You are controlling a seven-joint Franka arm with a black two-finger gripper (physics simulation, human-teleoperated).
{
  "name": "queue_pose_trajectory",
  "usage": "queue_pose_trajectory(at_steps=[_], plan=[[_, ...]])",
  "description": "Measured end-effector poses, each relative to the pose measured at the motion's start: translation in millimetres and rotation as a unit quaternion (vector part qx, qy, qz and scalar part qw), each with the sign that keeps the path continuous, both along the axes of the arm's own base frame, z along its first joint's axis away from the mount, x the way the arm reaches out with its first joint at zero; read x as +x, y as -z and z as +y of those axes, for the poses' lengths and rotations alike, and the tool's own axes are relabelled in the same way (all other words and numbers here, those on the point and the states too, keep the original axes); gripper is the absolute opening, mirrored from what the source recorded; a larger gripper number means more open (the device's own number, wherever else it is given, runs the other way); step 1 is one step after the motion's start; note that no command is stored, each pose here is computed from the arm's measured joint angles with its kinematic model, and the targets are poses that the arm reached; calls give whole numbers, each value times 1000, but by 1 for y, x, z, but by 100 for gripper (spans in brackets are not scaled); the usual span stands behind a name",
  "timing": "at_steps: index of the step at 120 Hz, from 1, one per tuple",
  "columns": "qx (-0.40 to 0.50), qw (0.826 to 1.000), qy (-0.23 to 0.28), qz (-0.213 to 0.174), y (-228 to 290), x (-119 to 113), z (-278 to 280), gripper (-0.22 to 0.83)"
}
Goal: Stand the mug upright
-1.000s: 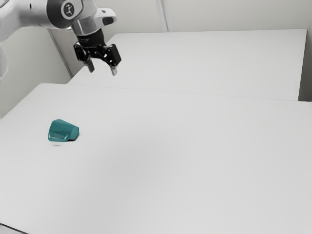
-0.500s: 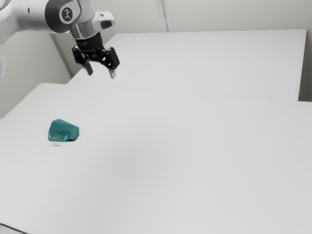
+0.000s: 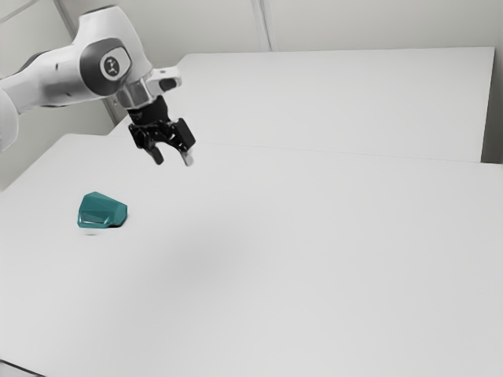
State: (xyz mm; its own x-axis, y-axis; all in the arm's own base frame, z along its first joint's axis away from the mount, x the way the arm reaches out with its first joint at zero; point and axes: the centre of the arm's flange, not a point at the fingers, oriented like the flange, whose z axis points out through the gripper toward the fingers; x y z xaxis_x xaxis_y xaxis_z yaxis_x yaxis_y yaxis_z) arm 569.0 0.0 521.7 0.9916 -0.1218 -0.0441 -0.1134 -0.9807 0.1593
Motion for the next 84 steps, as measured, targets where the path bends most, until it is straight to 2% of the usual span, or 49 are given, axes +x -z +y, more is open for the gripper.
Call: queue_pose_trajectory(at_steps=[6,12,20,26,45,84], plan=[[-11,1000,-8,-4,6,2,36,61],[-22,999,-36,-8,15,0,95,61],[-34,996,-85,-17,27,-16,186,61],[-39,994,-101,-28,32,-28,228,62],[-57,995,-62,-54,50,-25,259,61],[-102,989,-32,-107,86,-21,364,62]])
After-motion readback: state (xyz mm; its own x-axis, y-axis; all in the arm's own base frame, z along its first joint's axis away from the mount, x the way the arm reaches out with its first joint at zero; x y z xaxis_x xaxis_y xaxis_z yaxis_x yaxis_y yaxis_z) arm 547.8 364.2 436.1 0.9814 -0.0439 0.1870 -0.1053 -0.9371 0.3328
